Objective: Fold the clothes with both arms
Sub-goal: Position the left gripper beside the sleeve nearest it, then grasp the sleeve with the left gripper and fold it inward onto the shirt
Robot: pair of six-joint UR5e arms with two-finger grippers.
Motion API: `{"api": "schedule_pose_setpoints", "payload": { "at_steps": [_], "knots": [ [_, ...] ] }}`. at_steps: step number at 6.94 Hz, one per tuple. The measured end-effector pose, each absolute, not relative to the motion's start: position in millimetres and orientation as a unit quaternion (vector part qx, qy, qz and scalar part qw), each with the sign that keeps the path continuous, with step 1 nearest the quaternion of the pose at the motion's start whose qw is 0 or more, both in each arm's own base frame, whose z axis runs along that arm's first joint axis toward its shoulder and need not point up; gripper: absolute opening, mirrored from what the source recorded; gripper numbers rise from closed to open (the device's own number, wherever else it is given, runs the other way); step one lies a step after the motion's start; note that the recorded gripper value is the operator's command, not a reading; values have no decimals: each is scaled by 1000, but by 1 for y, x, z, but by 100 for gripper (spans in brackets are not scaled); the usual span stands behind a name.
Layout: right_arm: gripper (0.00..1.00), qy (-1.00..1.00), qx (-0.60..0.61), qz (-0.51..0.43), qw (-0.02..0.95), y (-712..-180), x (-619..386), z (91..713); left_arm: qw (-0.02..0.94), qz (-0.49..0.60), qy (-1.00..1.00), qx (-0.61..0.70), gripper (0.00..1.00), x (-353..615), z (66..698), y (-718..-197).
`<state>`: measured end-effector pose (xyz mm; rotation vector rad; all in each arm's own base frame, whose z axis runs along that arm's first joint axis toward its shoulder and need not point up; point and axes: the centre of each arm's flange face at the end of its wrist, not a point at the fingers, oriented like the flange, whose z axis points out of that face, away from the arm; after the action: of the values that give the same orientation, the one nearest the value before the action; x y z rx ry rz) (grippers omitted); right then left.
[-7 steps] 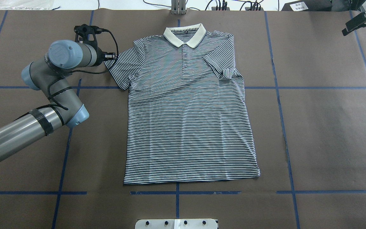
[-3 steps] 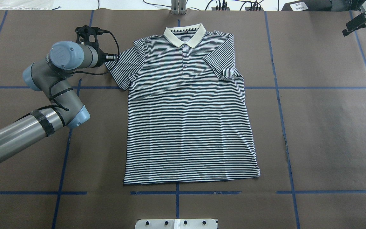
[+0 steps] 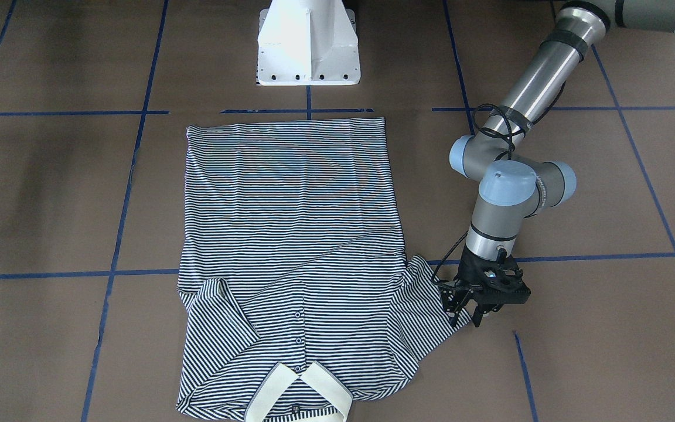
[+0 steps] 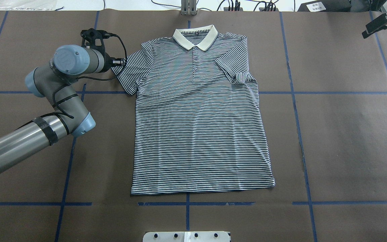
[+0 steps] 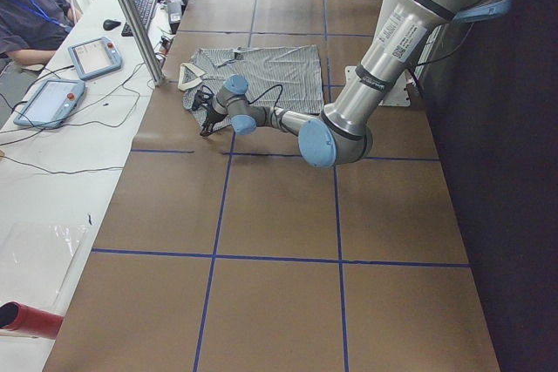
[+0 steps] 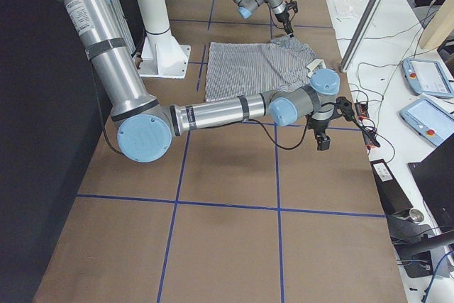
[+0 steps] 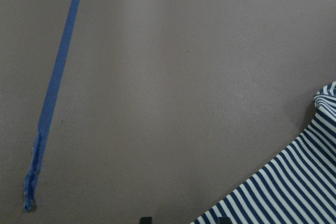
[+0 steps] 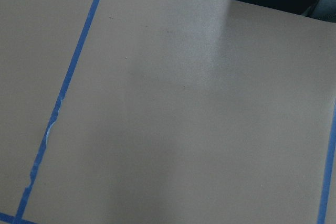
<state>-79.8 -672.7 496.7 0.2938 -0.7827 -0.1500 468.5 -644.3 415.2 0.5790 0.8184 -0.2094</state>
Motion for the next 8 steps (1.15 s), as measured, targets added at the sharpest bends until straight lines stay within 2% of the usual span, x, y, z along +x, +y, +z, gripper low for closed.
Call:
{"api": "schedule_pose_setpoints", "payload": {
  "at_steps": [1,5,8],
  "knots": [
    [100,-380,142,-72,911,-673,-80,497,871,-100,393,278,0,469,415,-644],
    [100,-379,142,-72,911,-673,-80,497,863,-92,409,282,0,473,399,-641],
    [100,-379,142,-71,911,-673,-80,497,875,-124,397,247,0,495,296,-655]
  ]
}}
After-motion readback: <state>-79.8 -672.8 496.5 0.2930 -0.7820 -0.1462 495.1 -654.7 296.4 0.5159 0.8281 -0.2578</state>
